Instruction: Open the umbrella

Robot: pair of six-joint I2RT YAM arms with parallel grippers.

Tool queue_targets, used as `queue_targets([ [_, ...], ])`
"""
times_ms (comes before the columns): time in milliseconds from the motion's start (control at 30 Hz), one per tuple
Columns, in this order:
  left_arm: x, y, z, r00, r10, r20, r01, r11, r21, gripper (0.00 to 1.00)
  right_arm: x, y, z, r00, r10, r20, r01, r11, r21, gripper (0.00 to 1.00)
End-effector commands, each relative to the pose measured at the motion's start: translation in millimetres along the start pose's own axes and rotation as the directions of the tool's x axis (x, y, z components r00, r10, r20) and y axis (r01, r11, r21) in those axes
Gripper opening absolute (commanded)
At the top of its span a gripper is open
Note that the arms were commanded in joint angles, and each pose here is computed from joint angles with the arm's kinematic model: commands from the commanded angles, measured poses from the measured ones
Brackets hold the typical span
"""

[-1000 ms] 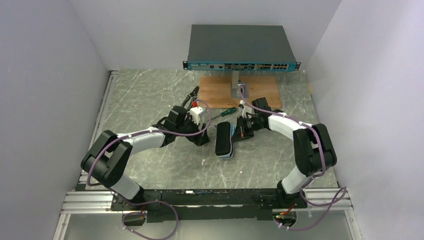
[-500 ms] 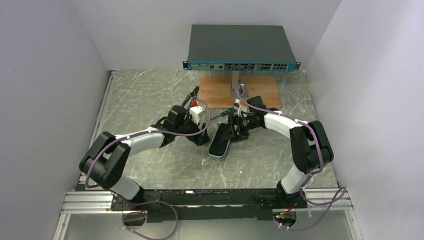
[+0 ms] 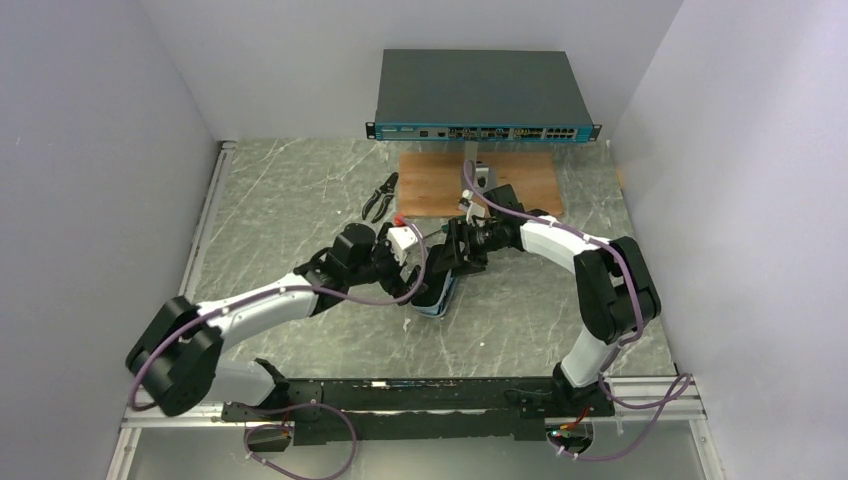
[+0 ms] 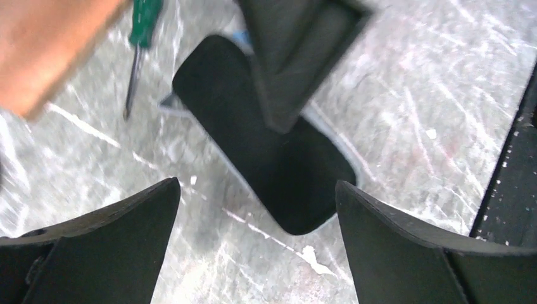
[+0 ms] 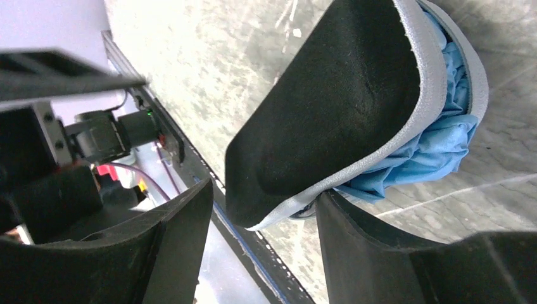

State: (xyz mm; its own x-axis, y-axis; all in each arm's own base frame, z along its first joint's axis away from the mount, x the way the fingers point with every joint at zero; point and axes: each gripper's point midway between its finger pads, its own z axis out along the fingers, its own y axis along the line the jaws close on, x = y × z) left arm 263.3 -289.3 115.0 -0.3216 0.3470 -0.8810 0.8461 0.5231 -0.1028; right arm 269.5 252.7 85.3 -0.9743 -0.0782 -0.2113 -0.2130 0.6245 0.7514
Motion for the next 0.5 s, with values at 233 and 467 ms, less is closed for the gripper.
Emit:
queue_targets([
  [233, -18, -16, -4, 0.998, -0.069, -0.001, 0.068, 0.987, -0.148, 1.0, -17, 46, -4, 0.998, 0.005, 0.061, 0.007, 0.981, -0.194, 0.61],
  [467, -3, -14, 4, 0.996, -0.083, -0.018, 0.078, 0.976, -0.203, 1.0, -26, 57, -3, 0.997, -0.009, 0.081, 0.026, 0.977, -0.213, 0.61],
])
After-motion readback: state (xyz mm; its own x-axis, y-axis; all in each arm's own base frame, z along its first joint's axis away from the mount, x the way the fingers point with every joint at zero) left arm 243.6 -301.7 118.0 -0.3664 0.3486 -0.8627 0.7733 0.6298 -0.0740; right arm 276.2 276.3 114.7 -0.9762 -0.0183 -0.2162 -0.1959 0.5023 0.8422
